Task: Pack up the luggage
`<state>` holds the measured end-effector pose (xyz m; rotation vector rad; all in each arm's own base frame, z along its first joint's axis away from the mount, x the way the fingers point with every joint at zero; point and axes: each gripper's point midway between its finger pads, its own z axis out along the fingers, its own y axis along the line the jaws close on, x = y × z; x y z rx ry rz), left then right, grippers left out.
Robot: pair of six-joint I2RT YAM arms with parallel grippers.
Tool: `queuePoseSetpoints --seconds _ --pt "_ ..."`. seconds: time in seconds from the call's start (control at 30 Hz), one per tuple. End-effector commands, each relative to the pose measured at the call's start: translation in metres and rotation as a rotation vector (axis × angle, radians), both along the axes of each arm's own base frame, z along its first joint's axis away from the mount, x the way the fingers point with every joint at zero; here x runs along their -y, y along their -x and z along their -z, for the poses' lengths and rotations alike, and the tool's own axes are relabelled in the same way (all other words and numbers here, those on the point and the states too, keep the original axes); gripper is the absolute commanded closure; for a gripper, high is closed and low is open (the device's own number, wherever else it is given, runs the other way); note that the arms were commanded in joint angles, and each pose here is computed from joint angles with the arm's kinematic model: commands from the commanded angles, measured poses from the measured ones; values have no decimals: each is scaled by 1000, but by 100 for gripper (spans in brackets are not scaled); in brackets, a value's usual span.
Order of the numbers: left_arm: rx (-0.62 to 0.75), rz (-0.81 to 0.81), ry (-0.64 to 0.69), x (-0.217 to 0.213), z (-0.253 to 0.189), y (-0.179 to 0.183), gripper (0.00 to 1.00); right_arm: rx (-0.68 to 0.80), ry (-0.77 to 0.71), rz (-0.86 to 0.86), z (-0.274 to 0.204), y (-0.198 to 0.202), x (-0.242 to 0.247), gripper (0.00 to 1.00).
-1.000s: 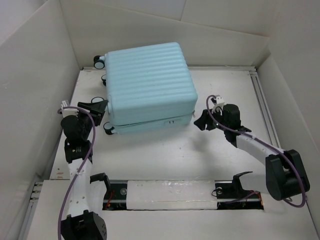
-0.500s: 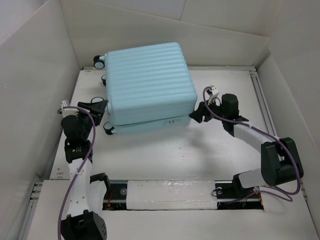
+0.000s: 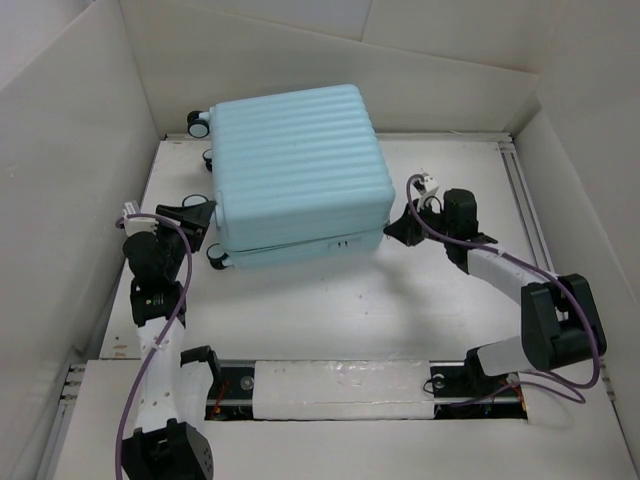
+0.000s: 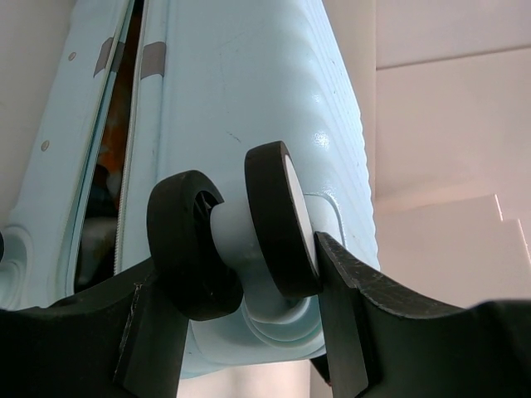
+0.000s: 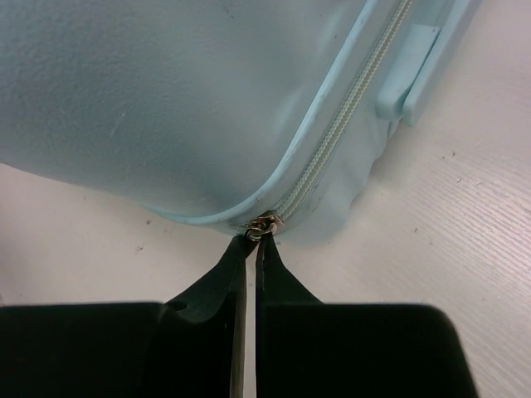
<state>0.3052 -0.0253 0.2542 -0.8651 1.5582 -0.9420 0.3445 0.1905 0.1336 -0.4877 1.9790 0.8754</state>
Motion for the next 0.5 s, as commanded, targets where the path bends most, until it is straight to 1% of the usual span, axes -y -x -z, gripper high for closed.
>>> queuePoseSetpoints --seconds 0.0,0.03,0.07,0.1,0.13,0.17,0.2,0.23,0.27,0.3,0.33,0.37,0.4,0.43,0.47 --pt "156 185 -213 28 -14 10 100 60 -58 -12 -23 9 -21 100" --pt "164 196 -214 30 -10 10 100 35 -63 12 -14 17 -22 100" --pt "164 203 -183 32 -9 11 100 74 -107 4 -29 21 -28 100" --pt "177 223 -172 36 -9 14 100 24 -175 -14 -32 36 -44 100" --pt "178 222 -164 36 -6 14 100 -9 -202 -2 -25 47 -49 100" --pt "180 231 -164 38 -1 15 100 -25 -245 1 -28 56 -58 100" --pt "178 240 -153 42 -2 15 100 -17 -387 -4 -55 63 -72 100" --pt "177 263 -149 51 2 17 100 -27 -452 -45 -64 83 -93 100" --pt "185 263 -152 51 4 18 100 -53 -511 -38 -65 94 -100 100" --pt "191 271 -142 54 1 19 100 -11 -615 -65 -91 103 -111 100" --pt "188 283 -130 56 4 22 100 -69 -667 -127 -98 127 -133 100" --pt "201 293 -133 58 1 25 100 -60 -722 -96 -116 124 -145 100" --pt "199 302 -124 59 1 27 100 -49 -748 -111 -128 128 -159 100" --pt "214 310 -128 61 -3 30 100 -81 -683 -110 -113 126 -177 100" --pt "230 329 -122 65 -8 35 100 -105 -656 -130 -112 133 -197 100"
